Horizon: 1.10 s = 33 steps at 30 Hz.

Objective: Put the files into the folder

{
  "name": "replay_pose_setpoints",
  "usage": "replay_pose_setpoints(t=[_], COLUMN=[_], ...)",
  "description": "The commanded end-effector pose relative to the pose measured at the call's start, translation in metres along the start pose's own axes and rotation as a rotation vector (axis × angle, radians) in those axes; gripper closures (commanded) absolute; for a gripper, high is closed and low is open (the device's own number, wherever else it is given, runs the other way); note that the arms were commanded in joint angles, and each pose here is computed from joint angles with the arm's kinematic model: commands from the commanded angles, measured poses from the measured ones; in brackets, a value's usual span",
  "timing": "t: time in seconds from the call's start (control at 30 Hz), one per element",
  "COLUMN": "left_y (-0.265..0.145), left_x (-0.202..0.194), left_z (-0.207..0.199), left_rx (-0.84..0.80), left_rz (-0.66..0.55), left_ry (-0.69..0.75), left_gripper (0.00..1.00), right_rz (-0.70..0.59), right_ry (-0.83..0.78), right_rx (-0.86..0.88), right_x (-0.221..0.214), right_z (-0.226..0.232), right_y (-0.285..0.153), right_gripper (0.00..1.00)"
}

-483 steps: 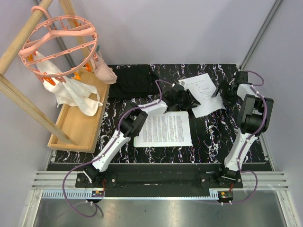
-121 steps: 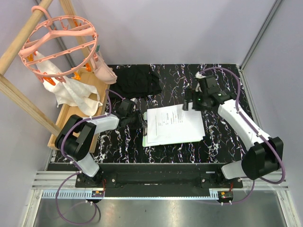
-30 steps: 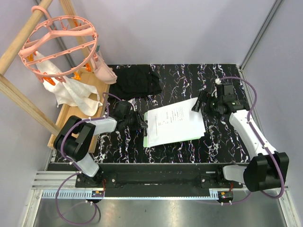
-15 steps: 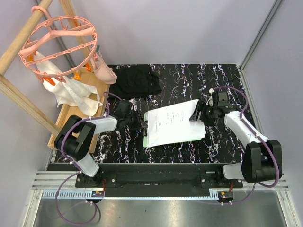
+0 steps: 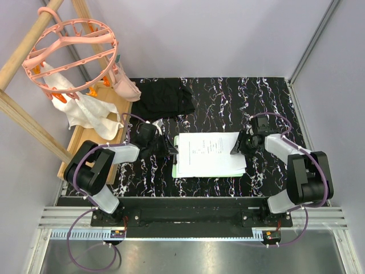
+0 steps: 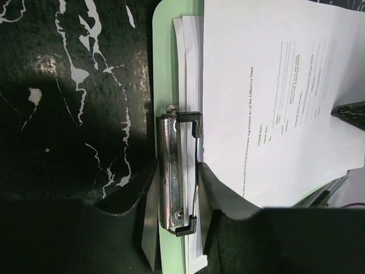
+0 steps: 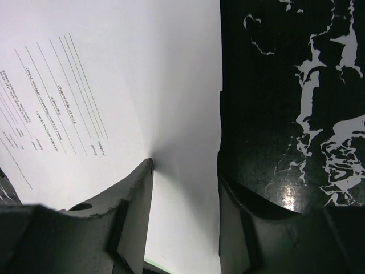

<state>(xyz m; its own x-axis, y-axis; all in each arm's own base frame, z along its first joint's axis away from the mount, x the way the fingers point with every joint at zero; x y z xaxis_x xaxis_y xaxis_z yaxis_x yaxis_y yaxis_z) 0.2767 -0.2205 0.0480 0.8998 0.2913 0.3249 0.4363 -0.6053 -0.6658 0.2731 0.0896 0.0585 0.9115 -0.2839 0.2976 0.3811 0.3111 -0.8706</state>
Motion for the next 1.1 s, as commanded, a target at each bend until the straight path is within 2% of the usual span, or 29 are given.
replay_pose_setpoints(t=[0.0,0.6,0.8,0.83,0.9,1.07], left_y=[-0.004,-0.011,-0.015,-0.015,-0.016,-0.016], left_x=[0.004,0.012,0.012,0.012,0.012,0.012], left_z=[-0.007,-0.015,-0.019,-0.019,-0.019,-0.024], left_rx=[-0.051,-0.073,-0.102,-0.108,-0.128,-0.157], left_rz=[-0.035,-0.086,-0.103,-0.102,-0.099,-0.078], left_ry=[0.022,0.025,0.034,0.027,0.016,-0.002], left_gripper=[1.00,1.00,1.00,1.00,1.00,1.00], right_rz=[-0.054,-0.039,-0.053,-0.062,-0.069,-0.063], right_ry=[-0.028,-0.094,-0.113,-0.120,-0.143,-0.194], right_rx=[0.029,0.040,0.019,0.019,0.021,0.034], right_x=[0.013,0.009,0.013,0.015,0.017,0.013], right_z=[0.006,0.024,0.025,0.025,0.025,0.036], right_y=[0.004,0.013,0.011,0.010,0.009,0.011], right_gripper=[0.52,0.44,0.50,0.60,0.66,0.67])
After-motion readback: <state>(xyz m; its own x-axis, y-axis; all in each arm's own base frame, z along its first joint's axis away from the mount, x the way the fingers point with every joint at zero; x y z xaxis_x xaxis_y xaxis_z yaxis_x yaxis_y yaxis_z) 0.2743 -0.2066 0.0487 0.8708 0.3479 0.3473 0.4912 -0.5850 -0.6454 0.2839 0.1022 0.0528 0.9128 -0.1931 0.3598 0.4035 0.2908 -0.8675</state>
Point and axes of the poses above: each gripper's point midway between its finger pads, its own y axis out along the fingers, its own z axis along the line the jaws close on, x = y × z, the point moved 3 cm from there along -y, back along the fingers, and after that the axes turned 1 degree about -y, right-handed, at the moved point
